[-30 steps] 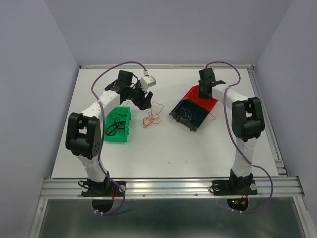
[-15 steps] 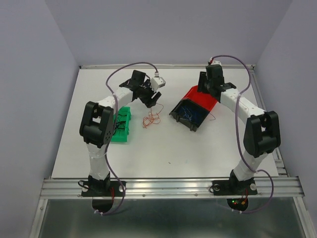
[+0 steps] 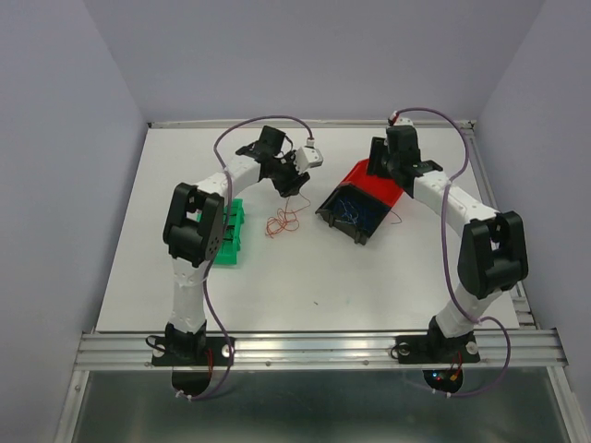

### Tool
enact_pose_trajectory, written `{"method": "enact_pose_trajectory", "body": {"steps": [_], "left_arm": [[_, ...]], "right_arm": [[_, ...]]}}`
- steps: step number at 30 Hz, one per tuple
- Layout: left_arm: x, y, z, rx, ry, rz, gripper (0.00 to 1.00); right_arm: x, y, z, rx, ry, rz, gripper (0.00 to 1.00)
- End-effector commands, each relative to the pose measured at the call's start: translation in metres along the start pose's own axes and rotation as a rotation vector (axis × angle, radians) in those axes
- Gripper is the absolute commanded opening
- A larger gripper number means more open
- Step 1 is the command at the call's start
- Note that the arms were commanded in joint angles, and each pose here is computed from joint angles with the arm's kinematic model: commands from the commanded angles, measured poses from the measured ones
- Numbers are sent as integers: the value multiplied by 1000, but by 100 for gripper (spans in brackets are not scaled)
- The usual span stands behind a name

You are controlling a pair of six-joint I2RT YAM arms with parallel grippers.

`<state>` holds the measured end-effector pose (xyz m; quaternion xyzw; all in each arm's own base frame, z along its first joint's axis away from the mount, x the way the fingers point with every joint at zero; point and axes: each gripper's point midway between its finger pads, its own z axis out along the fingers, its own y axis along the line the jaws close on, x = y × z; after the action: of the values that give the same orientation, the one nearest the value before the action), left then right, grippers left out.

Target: Untangle the cables

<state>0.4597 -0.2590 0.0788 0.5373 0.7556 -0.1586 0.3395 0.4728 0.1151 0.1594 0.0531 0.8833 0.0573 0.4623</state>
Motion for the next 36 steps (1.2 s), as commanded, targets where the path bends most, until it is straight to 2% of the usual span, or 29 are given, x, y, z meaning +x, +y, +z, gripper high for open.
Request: {"method": "enact_pose_trajectory", "body": {"steps": [1, 3, 4, 5, 9, 11, 13, 14, 19, 21, 22, 24, 25, 28, 31, 32, 36], "left_arm": [[-13, -25, -2, 129, -24, 58, 46], [-11, -30, 1, 151, -13, 57, 30], [-11, -31, 2, 159, -6, 57, 9], [-13, -32, -1, 158, -8, 59, 1], [-43, -30, -34, 102, -97, 96, 0], [-67, -30, -65, 61, -150, 112, 0], [-86, -32, -94, 32, -182, 119, 0], [-96, -31, -106, 16, -198, 119, 0], [-126, -34, -160, -49, -248, 132, 0], [-139, -37, -182, -72, -279, 152, 0], [-140, -39, -191, -85, -278, 174, 1], [-130, -40, -188, -115, -230, 218, 25], [-121, -41, -181, -116, -204, 233, 42], [-100, -29, -159, -135, -140, 288, 63], [-71, -31, -134, -79, -64, 352, 68], [-59, -31, -120, -44, -36, 406, 70], [-44, -26, -90, 16, 2, 488, 72]], "right_arm": [[-22, 16, -18, -79, -95, 23, 56], [-17, 16, -21, -97, -99, 23, 56], [-21, 21, -24, -127, -117, 22, 56], [-21, 25, -28, -154, -125, 18, 56], [-23, 61, -56, -403, -174, -39, 63], [-18, 86, -74, -577, -178, -65, 70], [-25, 104, -93, -705, -239, -78, 73], [-11, 113, -100, -784, -220, -88, 75], [-1, 155, -127, -949, -289, -167, 82], [5, 168, -125, -965, -290, -192, 89], [8, 175, -125, -965, -289, -202, 97], [12, 182, -118, -959, -278, -201, 100], [10, 181, -114, -932, -287, -188, 100], [4, 165, -102, -816, -310, -122, 100], [-9, 146, -114, -728, -383, -64, 100], [-1, 136, -112, -690, -384, -55, 100], [-5, 111, -136, -621, -457, -6, 100]]}}
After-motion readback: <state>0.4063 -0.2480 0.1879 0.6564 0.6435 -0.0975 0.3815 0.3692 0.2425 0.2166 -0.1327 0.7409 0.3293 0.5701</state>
